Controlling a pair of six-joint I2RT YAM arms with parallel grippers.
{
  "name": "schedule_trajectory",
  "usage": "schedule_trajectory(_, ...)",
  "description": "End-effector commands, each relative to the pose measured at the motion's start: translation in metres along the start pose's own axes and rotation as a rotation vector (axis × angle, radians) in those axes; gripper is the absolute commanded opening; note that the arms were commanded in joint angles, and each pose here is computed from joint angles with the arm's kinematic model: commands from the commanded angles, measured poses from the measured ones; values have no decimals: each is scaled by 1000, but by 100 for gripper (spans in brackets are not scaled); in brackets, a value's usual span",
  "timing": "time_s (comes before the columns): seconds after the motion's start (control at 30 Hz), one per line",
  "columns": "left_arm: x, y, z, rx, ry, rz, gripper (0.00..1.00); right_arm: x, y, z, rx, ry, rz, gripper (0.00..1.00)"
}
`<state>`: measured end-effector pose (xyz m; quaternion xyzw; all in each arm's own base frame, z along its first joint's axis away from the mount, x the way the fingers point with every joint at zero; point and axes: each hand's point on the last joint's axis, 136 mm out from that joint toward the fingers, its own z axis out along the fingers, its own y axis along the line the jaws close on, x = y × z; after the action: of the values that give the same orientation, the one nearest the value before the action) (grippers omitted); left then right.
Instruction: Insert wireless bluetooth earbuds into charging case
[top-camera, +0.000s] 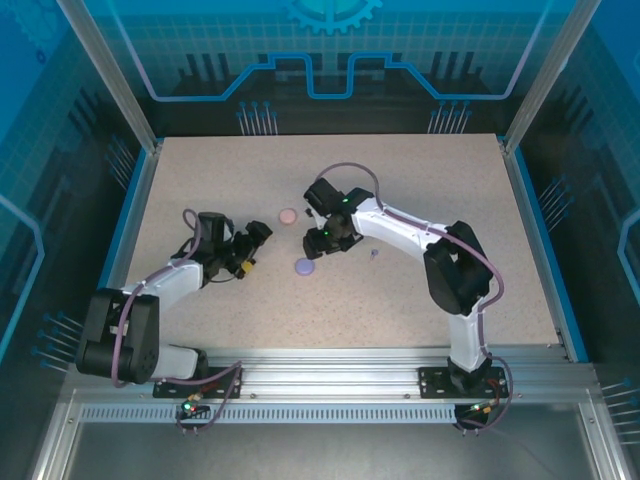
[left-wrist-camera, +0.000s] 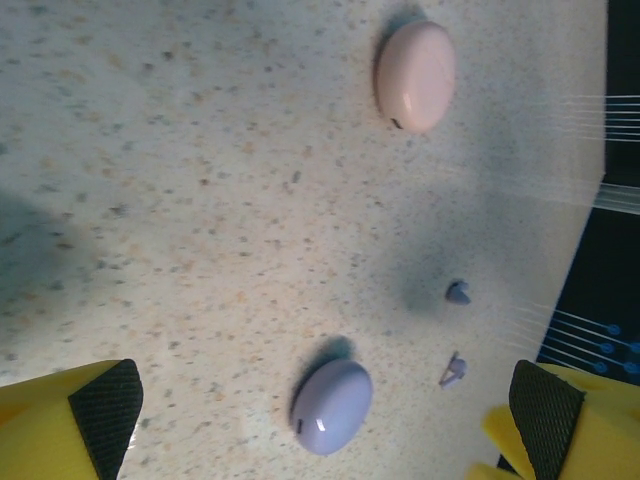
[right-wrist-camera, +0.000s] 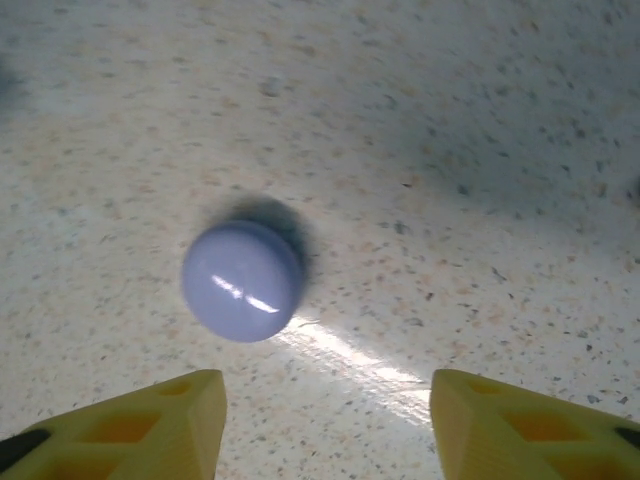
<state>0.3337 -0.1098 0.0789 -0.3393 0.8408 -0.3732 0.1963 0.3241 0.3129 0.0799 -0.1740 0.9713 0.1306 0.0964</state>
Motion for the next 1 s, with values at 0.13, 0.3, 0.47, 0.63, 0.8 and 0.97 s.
schedule_trajectory(0.13, 48, -24, 19, 78, 149, 85, 97, 1, -1, 27, -106, 50, 118, 49)
schedule_trajectory(0.3, 75, -15, 36, 72, 197, 105, 94, 5, -3, 35, -126, 71, 137, 44)
schedule_trajectory(0.47, 83, -8, 42, 79, 206, 99, 88, 9, -8, 45, -119, 95, 157, 41)
schedule_trajectory(0.63, 84, -6, 41, 104, 191, 99, 80, 13, -8, 52, -130, 112, 167, 38)
schedule_trajectory(0.8, 88, -2, 46, 102, 218, 93, 71, 15, -8, 56, -136, 124, 170, 38)
schedule_trajectory(0.97, 93, 7, 51, 84, 244, 83, 68, 15, -6, 59, -152, 135, 172, 38)
